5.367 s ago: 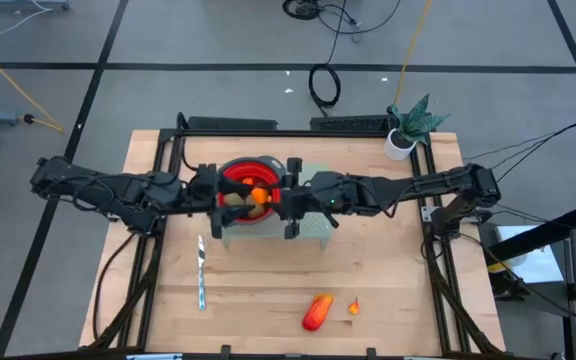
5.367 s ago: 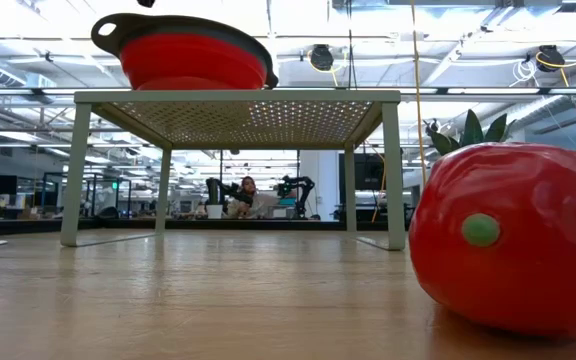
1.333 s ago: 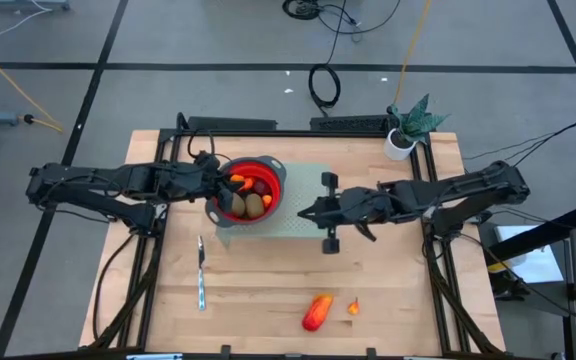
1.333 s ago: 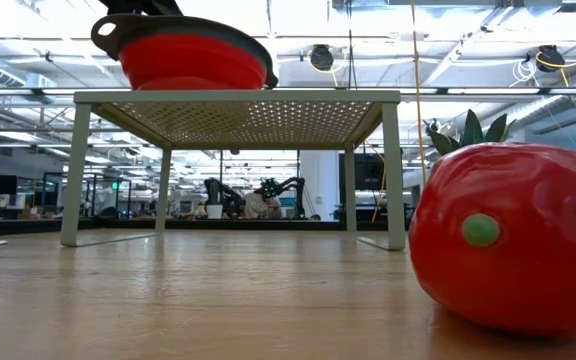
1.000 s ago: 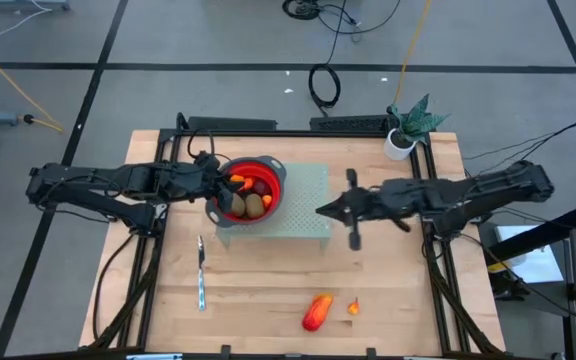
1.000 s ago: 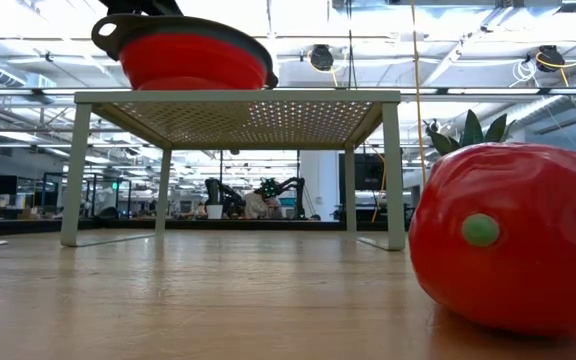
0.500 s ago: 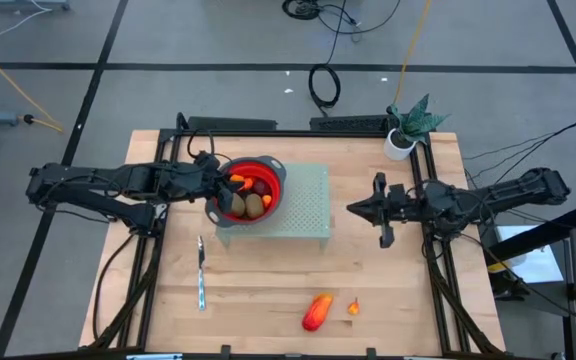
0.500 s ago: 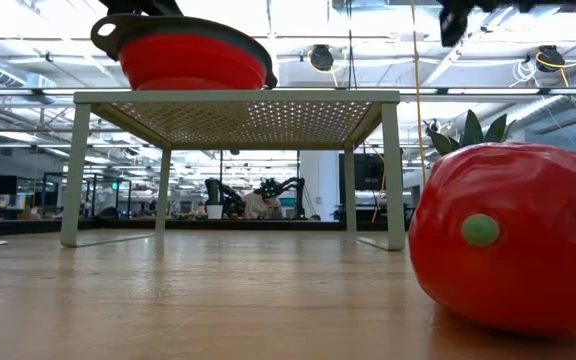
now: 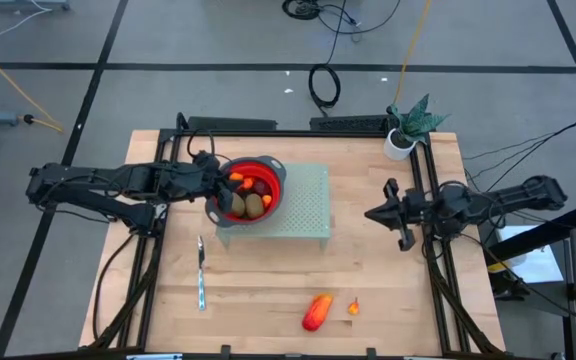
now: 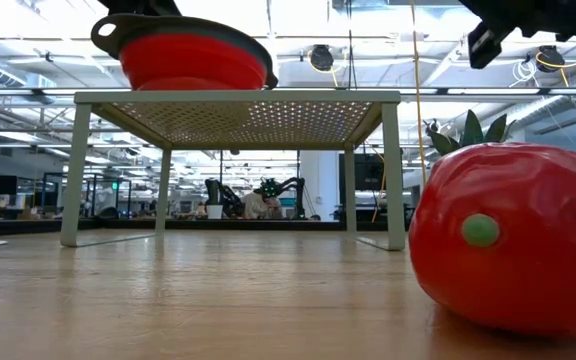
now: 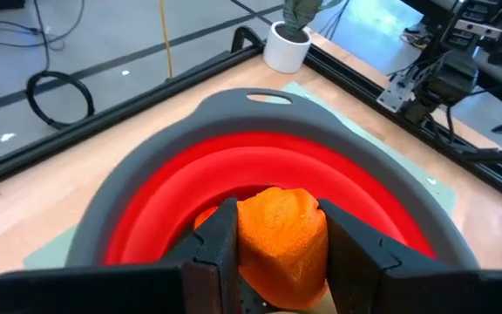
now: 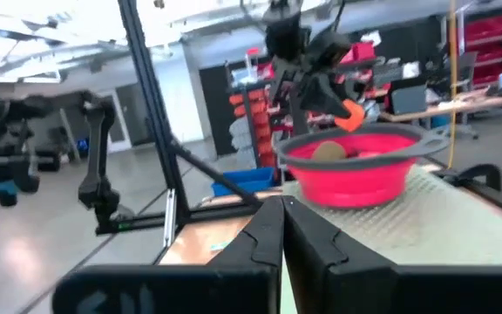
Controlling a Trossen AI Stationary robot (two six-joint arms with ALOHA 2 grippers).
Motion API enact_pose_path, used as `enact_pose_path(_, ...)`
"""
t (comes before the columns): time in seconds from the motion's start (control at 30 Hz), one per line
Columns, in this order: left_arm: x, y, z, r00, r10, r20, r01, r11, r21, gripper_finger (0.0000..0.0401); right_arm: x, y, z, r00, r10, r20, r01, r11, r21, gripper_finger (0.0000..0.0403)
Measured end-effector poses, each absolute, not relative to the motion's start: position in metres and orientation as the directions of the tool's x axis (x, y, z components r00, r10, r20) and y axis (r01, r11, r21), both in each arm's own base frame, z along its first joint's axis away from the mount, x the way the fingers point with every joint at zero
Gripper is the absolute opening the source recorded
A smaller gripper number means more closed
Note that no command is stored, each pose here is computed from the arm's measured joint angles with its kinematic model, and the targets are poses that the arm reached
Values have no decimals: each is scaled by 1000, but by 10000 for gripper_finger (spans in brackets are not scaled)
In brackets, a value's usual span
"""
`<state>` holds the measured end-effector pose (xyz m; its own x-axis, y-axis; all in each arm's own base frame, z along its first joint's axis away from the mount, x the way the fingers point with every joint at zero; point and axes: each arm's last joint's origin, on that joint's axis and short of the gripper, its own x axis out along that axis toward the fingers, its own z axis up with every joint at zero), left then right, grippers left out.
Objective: Pick & Place Fruit
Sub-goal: Put the orange into the strainer bowl on the shelf
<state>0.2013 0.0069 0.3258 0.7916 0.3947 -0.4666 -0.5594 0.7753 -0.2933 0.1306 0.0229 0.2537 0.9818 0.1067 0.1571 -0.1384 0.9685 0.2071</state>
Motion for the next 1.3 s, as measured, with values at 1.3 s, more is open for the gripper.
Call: enact_pose_path(1.3, 215, 7, 307, 708, 446, -547, -414, 890, 191, 123, 123, 20, 257, 976, 75, 202, -118, 971, 207, 0)
